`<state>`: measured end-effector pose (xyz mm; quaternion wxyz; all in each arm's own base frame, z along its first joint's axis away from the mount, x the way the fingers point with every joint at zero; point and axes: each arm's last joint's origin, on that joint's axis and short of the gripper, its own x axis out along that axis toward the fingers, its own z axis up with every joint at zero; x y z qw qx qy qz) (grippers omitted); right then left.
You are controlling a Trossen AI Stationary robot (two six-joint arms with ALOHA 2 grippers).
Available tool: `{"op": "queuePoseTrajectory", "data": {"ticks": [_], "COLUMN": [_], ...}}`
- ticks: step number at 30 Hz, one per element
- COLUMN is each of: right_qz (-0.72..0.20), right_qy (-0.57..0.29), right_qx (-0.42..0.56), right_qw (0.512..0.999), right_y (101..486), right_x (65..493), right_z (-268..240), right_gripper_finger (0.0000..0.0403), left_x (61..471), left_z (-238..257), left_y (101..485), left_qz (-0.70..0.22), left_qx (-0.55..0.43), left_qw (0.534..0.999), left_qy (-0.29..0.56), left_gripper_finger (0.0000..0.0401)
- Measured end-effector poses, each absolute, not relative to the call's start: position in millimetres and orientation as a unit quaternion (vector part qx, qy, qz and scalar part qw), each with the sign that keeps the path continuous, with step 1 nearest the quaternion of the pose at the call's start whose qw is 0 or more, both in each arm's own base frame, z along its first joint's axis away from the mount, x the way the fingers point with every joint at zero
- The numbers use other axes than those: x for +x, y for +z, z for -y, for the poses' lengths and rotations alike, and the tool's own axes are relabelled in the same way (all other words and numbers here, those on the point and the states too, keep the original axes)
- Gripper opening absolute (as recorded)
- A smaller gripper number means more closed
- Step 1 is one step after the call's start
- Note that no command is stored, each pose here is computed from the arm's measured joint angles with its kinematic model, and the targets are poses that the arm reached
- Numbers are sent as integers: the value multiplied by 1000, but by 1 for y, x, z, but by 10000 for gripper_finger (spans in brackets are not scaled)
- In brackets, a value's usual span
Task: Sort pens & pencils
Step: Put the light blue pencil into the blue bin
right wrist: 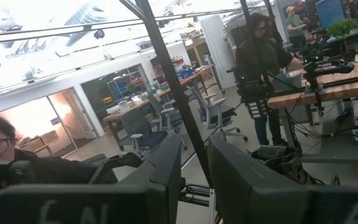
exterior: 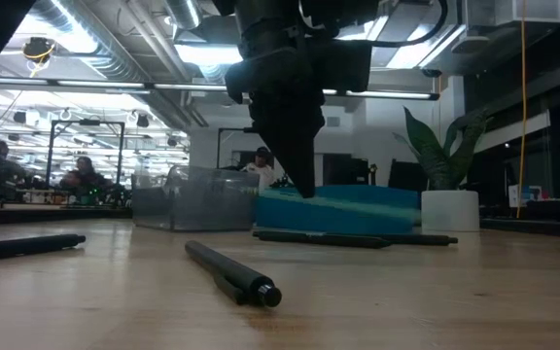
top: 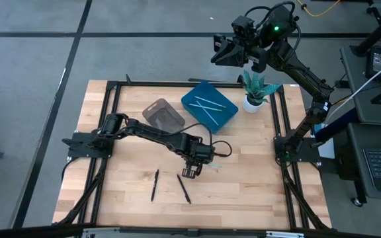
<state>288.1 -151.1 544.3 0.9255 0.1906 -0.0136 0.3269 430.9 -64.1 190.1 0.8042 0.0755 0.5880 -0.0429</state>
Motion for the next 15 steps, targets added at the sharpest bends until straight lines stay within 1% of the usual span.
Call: {"op": "queuePoseTrajectory", "data": {"ticks": [15], "right_qz": [12], "right_qy": [327], "right_qx": [195], "right_qw": [925], "right_y": [544], "right_x": [288], "right_z": [151], "right_gripper_finger": [83], "left_x": [431], "left_z": [60], "left_y": [190], "left_qz": [-588], "left_qx": [76], "left_qw": [805], "left_qy": [-35], "left_gripper_finger": [6]}}
